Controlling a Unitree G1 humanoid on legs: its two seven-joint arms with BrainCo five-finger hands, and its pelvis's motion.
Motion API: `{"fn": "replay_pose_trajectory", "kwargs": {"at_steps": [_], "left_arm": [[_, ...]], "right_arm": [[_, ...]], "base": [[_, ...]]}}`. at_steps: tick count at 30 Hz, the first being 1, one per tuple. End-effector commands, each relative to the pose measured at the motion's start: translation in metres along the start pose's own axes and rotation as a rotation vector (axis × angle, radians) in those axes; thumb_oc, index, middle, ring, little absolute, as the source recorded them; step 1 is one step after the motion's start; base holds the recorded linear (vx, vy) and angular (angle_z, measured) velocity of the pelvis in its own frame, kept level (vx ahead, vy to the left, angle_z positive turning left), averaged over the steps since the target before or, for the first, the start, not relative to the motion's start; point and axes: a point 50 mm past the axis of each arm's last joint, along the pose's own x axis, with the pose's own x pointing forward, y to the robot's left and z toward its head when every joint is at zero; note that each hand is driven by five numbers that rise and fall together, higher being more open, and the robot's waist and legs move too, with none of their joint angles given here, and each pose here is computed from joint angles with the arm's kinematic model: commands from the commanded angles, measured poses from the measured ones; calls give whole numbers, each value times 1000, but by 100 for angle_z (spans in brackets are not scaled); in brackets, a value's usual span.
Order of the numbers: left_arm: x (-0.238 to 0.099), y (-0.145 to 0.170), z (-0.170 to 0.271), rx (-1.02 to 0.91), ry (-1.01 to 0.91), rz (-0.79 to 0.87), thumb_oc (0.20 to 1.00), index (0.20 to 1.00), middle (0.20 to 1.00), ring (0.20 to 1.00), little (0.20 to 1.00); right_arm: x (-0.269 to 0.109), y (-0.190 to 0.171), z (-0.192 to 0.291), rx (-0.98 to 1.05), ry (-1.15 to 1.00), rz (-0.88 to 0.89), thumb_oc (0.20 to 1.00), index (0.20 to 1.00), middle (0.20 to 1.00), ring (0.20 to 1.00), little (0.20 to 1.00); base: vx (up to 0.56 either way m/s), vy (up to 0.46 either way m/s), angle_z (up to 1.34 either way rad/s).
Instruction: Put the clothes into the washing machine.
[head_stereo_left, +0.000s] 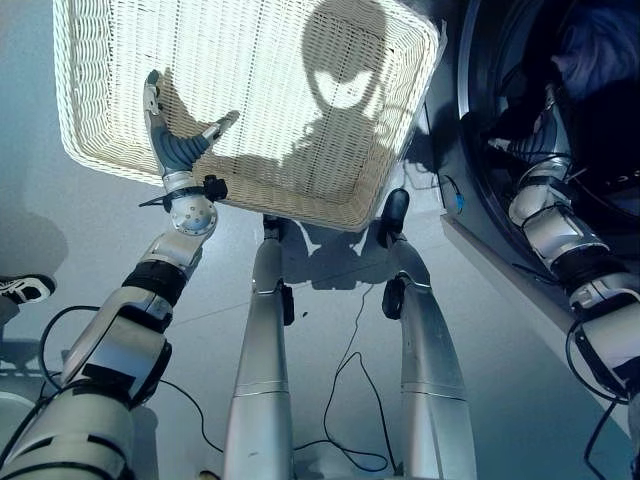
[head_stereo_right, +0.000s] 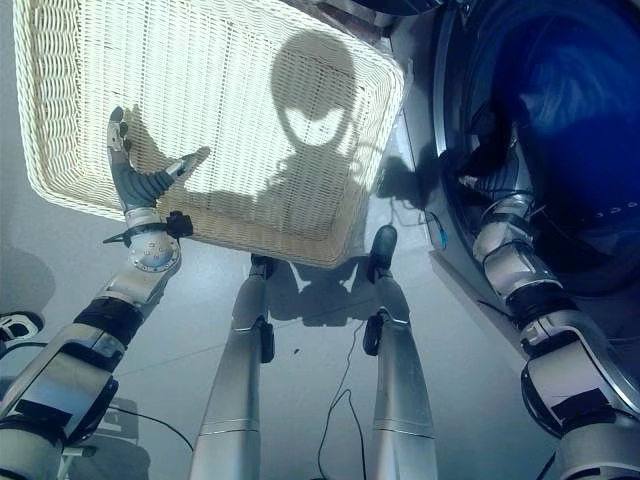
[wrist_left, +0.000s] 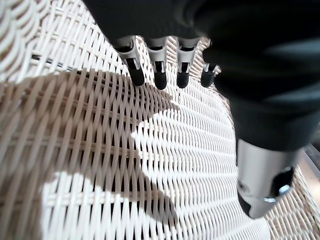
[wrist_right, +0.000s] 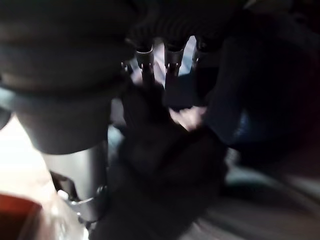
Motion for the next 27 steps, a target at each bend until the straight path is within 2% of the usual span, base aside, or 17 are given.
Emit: {"fn": "replay_pose_trajectory", "kwargs": {"at_steps": [1,7,10,11,12,13,19,27], "left_arm": [[7,-5,11,-71,-36,30,1000,1000,1000,1000,1000],[8,-10,13,-79,-39,12,1000,1000,1000,1000,1000],[9,-13,15,-89,-40,5,1000,1000,1000,1000,1000],[8,-14,16,-92,-40,3,1000,1000,1000,1000,1000],[8,-15,16,-95,-41,2,1000,1000,1000,1000,1000],[9,-15,18,-99,-41,2,1000,1000,1000,1000,1000],[11,-14,20,-111,-46,3,1000,1000,1000,1000,1000],[12,-14,23,-133,-52,7,1000,1000,1000,1000,1000]], "right_arm": [[-1,1,-19,-127,23,64,1000,1000,1000,1000,1000],[7,-6,-33,-310,144,73,1000,1000,1000,1000,1000],[17,-19,-37,-479,188,82,1000,1000,1000,1000,1000],[20,-23,-36,-547,175,73,711,711,711,711,711],[22,-26,-35,-583,168,67,272,272,272,272,272],[25,-30,-33,-624,161,51,200,200,200,200,200],[35,-44,-22,-723,110,-27,200,200,200,200,200],[40,-50,-16,-749,78,-54,200,200,200,200,200]], "base": [[0,0,0],[0,0,0],[0,0,0],[0,0,0],[0,0,0],[0,0,0],[0,0,0],[0,0,0]]}}
